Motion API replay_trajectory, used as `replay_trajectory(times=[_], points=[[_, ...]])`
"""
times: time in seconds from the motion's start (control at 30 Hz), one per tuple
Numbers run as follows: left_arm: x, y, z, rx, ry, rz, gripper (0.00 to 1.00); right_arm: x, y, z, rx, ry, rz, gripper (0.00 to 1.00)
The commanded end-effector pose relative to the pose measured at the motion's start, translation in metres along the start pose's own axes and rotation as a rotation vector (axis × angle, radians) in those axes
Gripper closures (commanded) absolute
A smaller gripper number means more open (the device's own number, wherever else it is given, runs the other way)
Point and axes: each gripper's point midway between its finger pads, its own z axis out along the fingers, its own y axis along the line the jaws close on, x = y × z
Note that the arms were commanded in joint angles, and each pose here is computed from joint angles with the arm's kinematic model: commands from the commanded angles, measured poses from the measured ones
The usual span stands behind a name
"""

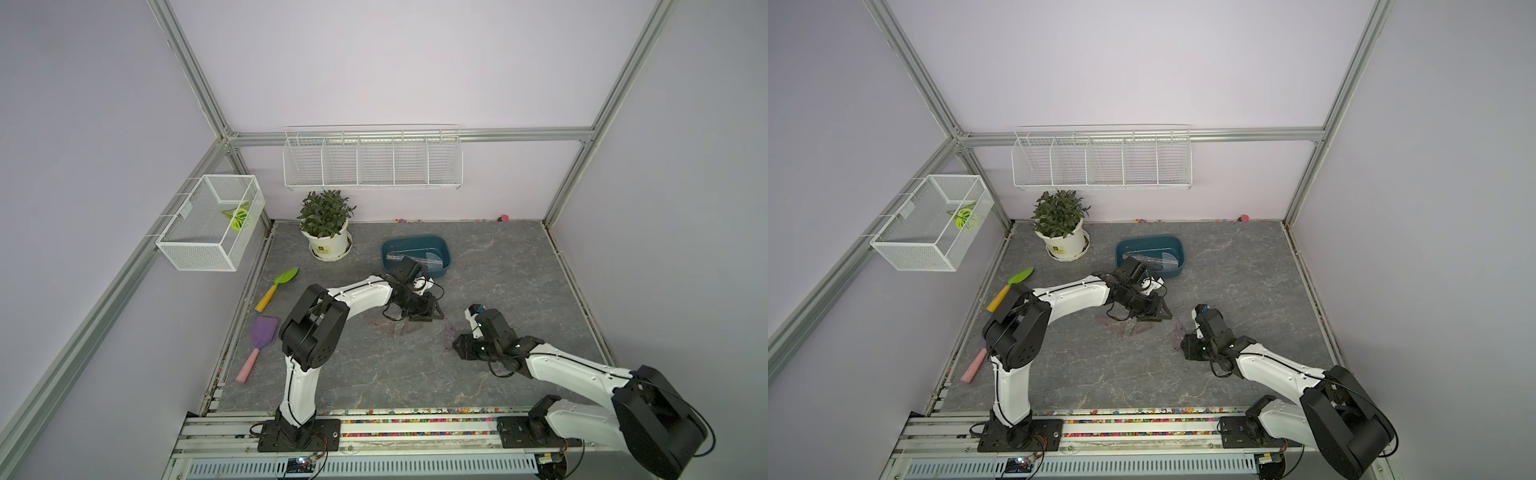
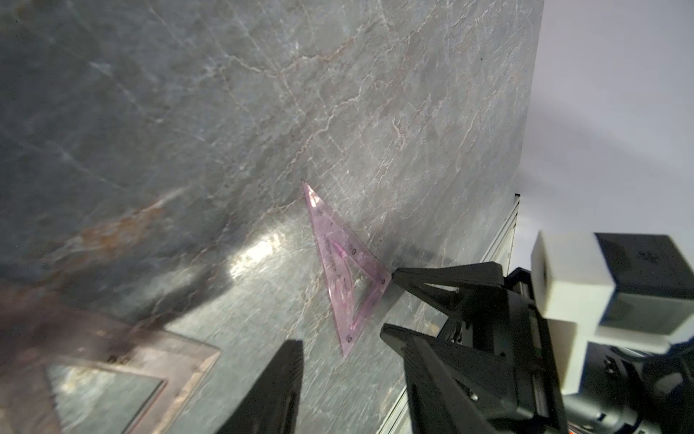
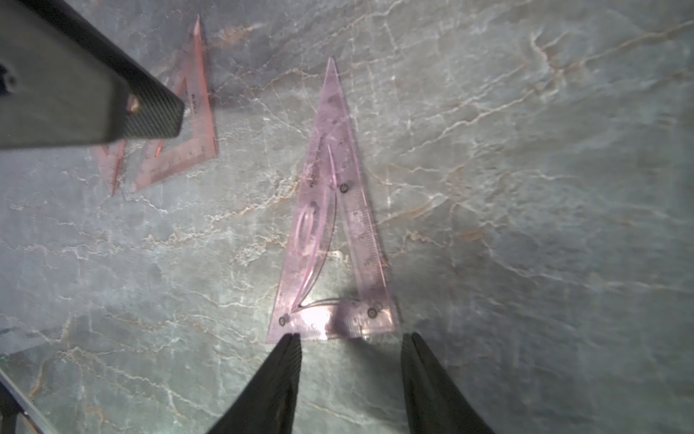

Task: Put the scattered rulers into the storage box
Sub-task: Adjust the ruler at the center of the board.

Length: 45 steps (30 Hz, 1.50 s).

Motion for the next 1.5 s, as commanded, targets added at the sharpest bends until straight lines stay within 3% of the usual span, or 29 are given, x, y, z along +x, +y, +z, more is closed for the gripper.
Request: replay_trajectory(times=[0.0,0.7,0.9,1.07,1.23,1.47], points=[[0.008,-0.007,0.013,0.012,0.053,0.032,0.52,0.003,-0.001,0.005,-0.015,0.005,0.016,0.52],[0.011,0.011,0.037,0.033,0.094,-0.024,0.59,0.004,0.022,0.015,-0.123,0.025,0.027,0.55],[0.009,0.015,0.032,0.036,0.079,-0.029,0.59,-0.014,0.005,-0.001,-0.098,-0.008,0.056,0.56],[0.010,0.020,0.031,0.034,0.080,-0.043,0.61,-0.030,0.013,-0.005,-0.139,-0.028,0.046,0.65],[0.008,0.022,0.033,0.024,0.075,-0.049,0.65,-0.038,0.021,0.004,-0.169,-0.019,0.037,0.84],[0.009,0.025,0.036,0.023,0.086,-0.062,0.67,-0.036,0.020,0.014,-0.176,0.002,0.043,0.87]])
